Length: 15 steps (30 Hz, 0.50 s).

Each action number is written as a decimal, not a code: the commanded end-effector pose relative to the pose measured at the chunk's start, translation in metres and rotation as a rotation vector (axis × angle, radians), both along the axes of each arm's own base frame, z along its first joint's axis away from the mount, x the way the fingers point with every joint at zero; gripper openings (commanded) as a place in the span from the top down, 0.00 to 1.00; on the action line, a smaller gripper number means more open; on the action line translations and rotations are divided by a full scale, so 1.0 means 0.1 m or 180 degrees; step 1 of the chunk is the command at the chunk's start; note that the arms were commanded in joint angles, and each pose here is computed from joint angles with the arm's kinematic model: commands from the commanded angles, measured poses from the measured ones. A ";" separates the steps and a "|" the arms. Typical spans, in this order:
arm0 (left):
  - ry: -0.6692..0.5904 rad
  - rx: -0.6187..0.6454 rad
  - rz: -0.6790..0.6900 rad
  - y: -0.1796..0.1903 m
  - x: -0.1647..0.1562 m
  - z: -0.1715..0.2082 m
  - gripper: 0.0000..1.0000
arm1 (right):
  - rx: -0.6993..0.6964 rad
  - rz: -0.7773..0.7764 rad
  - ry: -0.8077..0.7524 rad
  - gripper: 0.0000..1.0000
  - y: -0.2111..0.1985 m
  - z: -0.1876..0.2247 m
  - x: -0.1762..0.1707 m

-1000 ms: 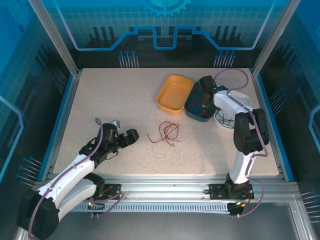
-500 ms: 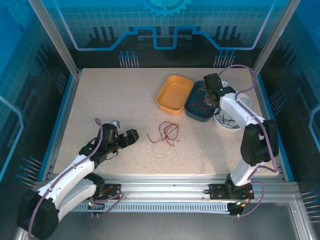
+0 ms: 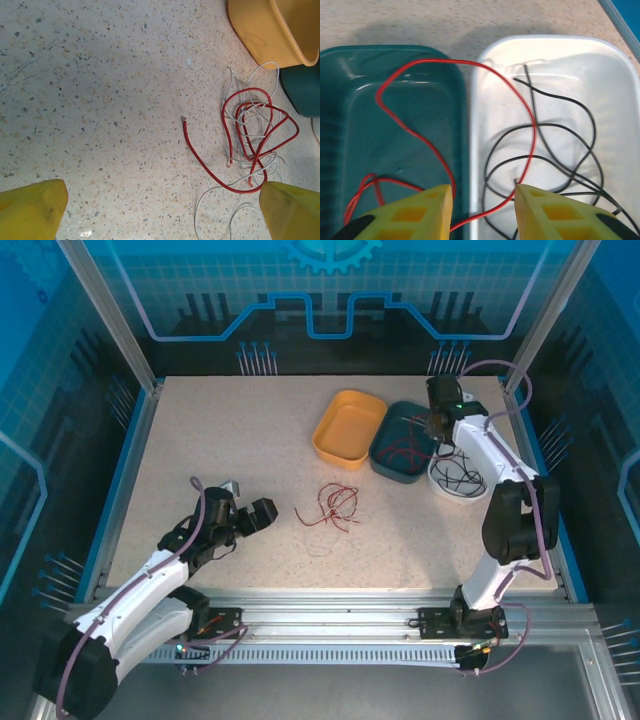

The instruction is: Untangle the cables

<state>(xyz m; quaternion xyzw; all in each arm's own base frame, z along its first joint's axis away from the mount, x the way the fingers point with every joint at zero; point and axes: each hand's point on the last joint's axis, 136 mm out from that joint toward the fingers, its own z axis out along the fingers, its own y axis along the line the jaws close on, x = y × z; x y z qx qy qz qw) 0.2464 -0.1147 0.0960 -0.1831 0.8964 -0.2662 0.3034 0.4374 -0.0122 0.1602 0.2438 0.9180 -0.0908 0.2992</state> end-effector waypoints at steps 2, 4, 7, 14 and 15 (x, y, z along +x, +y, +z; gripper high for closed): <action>0.0022 0.0012 -0.0023 0.01 -0.01 -0.03 0.01 | 0.0315 -0.0208 0.0122 0.61 -0.16 -0.24 -0.06; 0.0033 0.0021 -0.0038 0.00 -0.01 -0.04 0.01 | 0.0464 -0.0250 0.0087 0.61 -0.20 -0.30 -0.04; 0.0042 0.0023 -0.0042 -0.01 0.01 -0.03 0.01 | 0.0632 -0.0302 0.0064 0.59 -0.25 -0.41 0.00; 0.0061 0.0018 -0.0039 -0.01 0.01 -0.06 0.01 | 0.0782 -0.0480 0.0162 0.58 -0.41 -0.68 0.02; 0.0067 0.0021 -0.0039 -0.01 0.00 -0.06 0.01 | 0.0807 -0.0488 0.0171 0.57 -0.42 -0.71 0.02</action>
